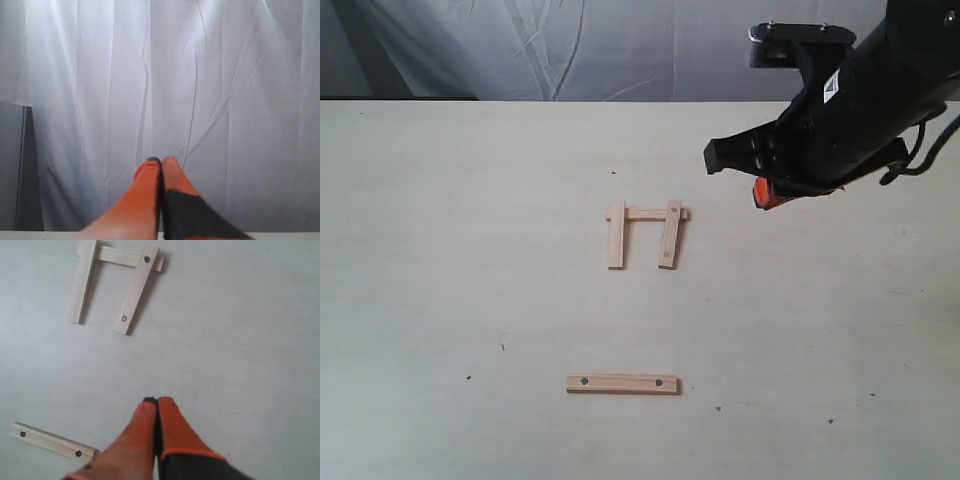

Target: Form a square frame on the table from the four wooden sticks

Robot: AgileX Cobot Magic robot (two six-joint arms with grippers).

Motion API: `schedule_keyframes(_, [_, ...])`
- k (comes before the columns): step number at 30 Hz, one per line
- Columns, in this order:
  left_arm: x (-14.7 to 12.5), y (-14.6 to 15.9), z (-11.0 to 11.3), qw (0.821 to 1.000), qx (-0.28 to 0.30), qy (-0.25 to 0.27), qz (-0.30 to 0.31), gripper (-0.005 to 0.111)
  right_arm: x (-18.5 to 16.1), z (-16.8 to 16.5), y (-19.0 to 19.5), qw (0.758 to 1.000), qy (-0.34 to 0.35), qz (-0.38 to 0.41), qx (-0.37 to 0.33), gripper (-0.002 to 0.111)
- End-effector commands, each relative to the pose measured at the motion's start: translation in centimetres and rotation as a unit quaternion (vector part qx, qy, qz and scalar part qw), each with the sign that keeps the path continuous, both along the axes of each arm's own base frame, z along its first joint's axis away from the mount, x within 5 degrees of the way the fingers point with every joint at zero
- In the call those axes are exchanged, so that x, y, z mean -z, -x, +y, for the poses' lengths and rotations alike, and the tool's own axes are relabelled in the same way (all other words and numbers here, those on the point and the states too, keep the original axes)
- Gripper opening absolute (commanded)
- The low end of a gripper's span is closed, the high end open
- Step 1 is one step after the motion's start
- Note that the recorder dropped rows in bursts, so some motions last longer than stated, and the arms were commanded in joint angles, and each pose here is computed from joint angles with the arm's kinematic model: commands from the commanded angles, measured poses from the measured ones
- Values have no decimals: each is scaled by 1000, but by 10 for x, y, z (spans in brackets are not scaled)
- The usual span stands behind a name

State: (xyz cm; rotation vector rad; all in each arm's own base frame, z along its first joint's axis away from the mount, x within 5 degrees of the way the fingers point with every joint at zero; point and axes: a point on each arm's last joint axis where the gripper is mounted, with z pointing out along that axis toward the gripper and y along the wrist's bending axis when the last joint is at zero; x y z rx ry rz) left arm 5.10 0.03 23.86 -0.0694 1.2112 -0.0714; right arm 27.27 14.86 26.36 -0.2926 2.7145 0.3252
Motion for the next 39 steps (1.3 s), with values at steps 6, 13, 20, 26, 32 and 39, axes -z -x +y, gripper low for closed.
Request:
schedule_keyframes(6, [-66, 2, 1, 995, 16, 78, 65, 0, 0, -53, -16, 998, 21, 14, 53, 0])
schedule_keyframes(13, [-93, -58, 4, 932, -10, -72, 356, 0, -1, -49, -17, 999, 5, 7, 50, 0])
schedule_keyframes(20, [-42, -142, -24, 815, 178, -87, 544, 0, 2, -45, -18, 999, -10, 9, 42, 0])
schedule_keyframes(26, [13, -185, -80, 720, 302, -143, 609, 0, 1, -44, -20, 999, -15, 2, 44, 0])
schedule_keyframes(32, [41, -207, -151, 650, 362, -307, 594, 0, 1, -57, -25, 998, -17, -4, 66, 0])
schedule_keyframes(39, [69, -206, -204, 546, 426, -468, 548, 0, -1, -85, -31, 992, -42, 6, 119, 0])
